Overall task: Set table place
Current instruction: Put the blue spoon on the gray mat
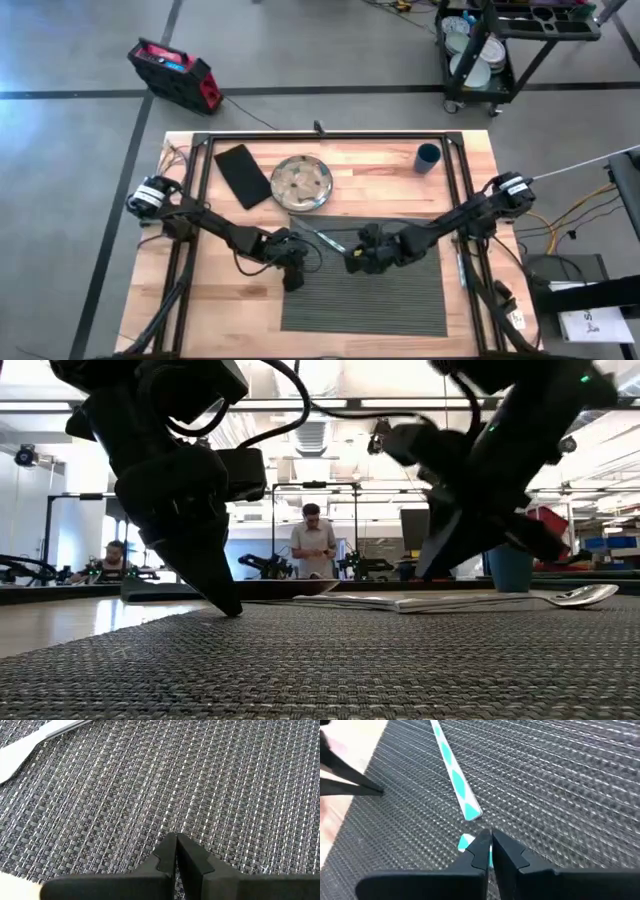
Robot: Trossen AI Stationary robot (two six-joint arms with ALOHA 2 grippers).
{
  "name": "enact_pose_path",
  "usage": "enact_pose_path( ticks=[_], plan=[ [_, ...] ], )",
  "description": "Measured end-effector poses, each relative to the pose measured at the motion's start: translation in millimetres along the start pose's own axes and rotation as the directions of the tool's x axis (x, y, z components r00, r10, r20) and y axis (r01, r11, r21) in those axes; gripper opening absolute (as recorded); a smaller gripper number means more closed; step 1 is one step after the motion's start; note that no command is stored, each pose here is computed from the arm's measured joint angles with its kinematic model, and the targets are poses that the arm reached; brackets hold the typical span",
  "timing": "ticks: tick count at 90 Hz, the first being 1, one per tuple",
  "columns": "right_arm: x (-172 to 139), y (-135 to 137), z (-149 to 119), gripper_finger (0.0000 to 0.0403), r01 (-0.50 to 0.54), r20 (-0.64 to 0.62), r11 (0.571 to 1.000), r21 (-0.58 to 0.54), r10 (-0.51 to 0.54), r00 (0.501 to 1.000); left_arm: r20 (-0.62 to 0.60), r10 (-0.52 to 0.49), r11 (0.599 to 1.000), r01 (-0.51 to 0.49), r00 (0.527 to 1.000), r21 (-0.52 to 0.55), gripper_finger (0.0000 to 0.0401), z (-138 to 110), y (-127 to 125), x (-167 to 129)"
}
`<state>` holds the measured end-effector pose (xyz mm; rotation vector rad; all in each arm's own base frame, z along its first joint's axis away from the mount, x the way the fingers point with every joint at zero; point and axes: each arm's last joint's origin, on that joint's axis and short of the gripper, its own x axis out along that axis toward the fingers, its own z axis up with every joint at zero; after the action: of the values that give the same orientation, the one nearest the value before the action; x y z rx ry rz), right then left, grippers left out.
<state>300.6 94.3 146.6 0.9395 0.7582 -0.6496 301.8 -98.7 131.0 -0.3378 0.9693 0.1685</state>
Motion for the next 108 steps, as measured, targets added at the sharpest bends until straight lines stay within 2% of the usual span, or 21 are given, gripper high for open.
enact_pose_path(
  ticks=[15, 35, 47, 72, 84, 99, 108],
  plan=[
    [1, -1, -4, 0.0000, -0.007, -0.097, 0.999, -0.044, 0.002, 0.995, 0.001, 0.000, 1.000, 0.000, 1.000, 0.009, 0.0000, 0, 0, 0],
    [-14, 0, -36, 0.0000, -0.020, -0.238, 0.997, -0.075, 0.002, 0.971, 0.000, 0.000, 1.000, 0.000, 1.000, 0.016, 0.0000, -2, 1, 1],
    [-29, 3, -50, 0.0000, -0.042, -0.179, 0.998, -0.037, 0.035, 0.983, 0.000, 0.001, 1.000, -0.001, 1.000, 0.016, 0.0000, -2, 1, 1],
    [-29, 3, -42, 0.0000, -0.029, -0.083, 0.999, 0.019, 0.030, 0.996, 0.001, 0.000, 1.000, 0.000, 1.000, 0.026, 0.0000, -2, 1, 1],
    [-27, 2, -41, 0.0000, -0.020, -0.093, 1.000, 0.004, 0.020, 0.995, 0.001, 0.000, 1.000, 0.000, 1.000, 0.026, 0.0000, -2, 1, 1],
    [-30, -1, -52, 0.0000, 0.000, -0.171, 1.000, -0.024, -0.004, 0.985, 0.000, 0.000, 1.000, 0.000, 1.000, 0.027, 0.0000, -2, 1, 1],
    [-34, -9, -62, 0.0000, 0.061, -0.207, 0.998, -0.025, -0.065, 0.976, 0.000, 0.000, 0.999, 0.000, 1.000, 0.033, 0.0000, -2, 1, 1]
  ],
)
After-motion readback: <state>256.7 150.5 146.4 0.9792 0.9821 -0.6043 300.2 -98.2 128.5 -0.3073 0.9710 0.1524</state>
